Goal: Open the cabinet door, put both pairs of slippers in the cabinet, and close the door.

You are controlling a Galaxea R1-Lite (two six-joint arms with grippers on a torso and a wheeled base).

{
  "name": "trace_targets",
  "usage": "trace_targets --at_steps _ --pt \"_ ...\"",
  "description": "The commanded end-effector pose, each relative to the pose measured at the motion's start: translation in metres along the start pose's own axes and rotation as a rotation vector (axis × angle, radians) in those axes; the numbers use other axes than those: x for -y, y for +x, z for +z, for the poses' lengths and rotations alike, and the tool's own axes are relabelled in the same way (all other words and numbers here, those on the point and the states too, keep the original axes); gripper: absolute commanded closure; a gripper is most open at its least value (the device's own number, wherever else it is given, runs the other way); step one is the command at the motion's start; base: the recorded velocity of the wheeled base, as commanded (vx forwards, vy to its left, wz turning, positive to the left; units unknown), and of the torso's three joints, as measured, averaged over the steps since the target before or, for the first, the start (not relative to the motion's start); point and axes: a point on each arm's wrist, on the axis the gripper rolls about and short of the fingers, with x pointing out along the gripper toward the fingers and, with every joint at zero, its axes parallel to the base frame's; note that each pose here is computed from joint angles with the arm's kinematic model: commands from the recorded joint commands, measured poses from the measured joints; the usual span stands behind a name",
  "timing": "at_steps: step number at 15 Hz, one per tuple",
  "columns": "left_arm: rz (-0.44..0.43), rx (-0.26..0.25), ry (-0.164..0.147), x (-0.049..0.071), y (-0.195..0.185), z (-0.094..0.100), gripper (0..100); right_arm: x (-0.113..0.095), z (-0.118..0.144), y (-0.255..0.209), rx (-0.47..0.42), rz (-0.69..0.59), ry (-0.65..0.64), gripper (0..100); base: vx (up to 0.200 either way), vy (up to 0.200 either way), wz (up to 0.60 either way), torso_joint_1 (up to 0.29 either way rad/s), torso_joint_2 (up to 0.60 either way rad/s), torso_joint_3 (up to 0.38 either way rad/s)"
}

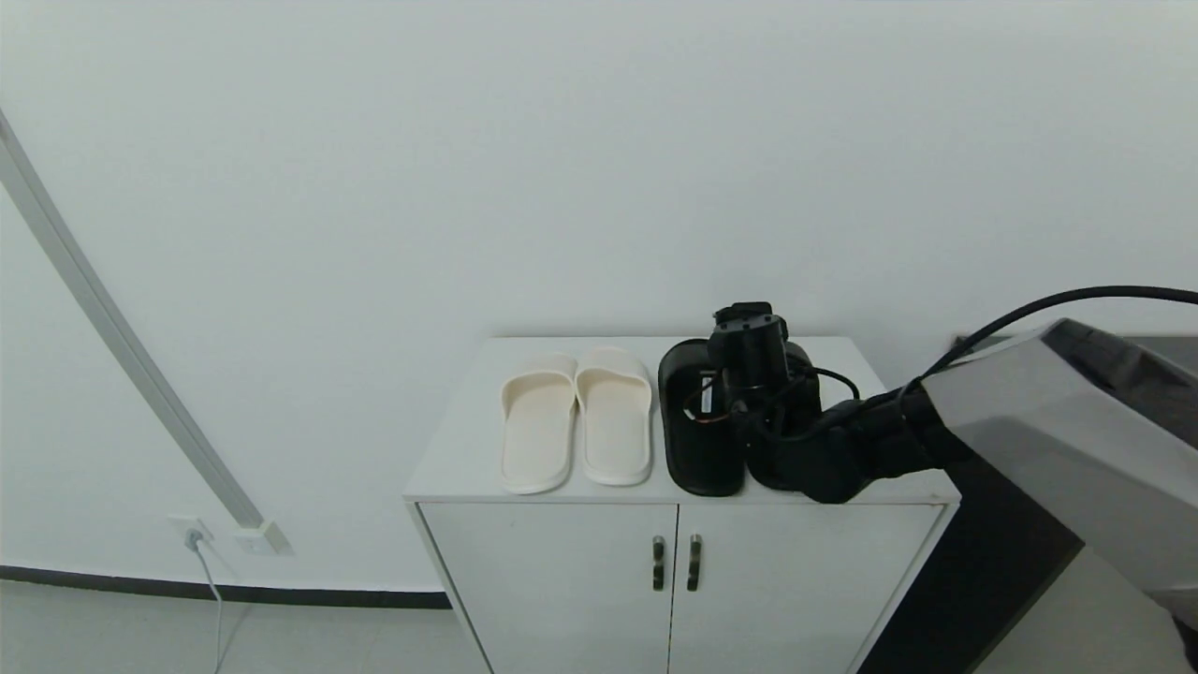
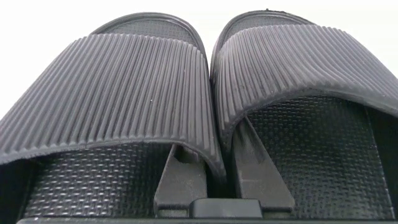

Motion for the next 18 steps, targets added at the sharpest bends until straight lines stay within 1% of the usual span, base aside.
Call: trace_targets --at_steps 1,4,6,7,8,9,12,14,16,18 --pt "0.001 -0.001 0.001 0.000 0.000 0.000 100 0.014 0.027 -0.056 0.024 0.127 -0.020 100 0.000 0.000 0.00 0.000 0.00 0.000" --pt "0.001 -0.001 0.001 0.000 0.000 0.000 100 0.044 0.020 -0.112 0.025 0.401 -0.122 100 0.000 0.000 0.00 0.000 0.00 0.000" --pt "0.001 -0.001 -0.001 0.000 0.000 0.000 100 0.067 0.016 -0.142 0.022 0.586 -0.162 100 0.000 0.000 0.00 0.000 0.00 0.000" --pt "0.001 -0.001 0.001 0.000 0.000 0.000 100 0.084 0.015 -0.164 0.010 0.717 -0.171 100 0.000 0.000 0.00 0.000 0.00 0.000" --pt "0.001 -0.001 0.001 0.000 0.000 0.000 100 0.096 0.014 -0.176 -0.001 0.832 -0.178 100 0.000 0.000 0.00 0.000 0.00 0.000" --pt "0.001 -0.001 -0.001 0.000 0.000 0.000 100 0.104 0.012 -0.181 -0.011 0.893 -0.196 100 0.000 0.000 0.00 0.000 0.00 0.000" --pt "0.001 -0.001 -0.001 0.000 0.000 0.000 100 0.109 0.004 -0.183 -0.042 0.951 -0.219 100 0.000 0.000 0.00 0.000 0.00 0.000" --pt "0.001 -0.001 -0.001 0.000 0.000 0.000 100 0.111 0.005 -0.182 -0.046 1.002 -0.213 100 0.000 0.000 0.00 0.000 0.00 0.000" --pt "0.001 -0.001 -0.001 0.000 0.000 0.000 100 0.111 0.003 -0.182 -0.052 1.006 -0.215 100 0.000 0.000 0.00 0.000 0.00 0.000" --pt "0.001 -0.001 -0.001 0.000 0.000 0.000 100 0.111 0.001 -0.183 -0.059 1.007 -0.218 100 -0.200 0.000 0.00 0.000 0.00 0.002"
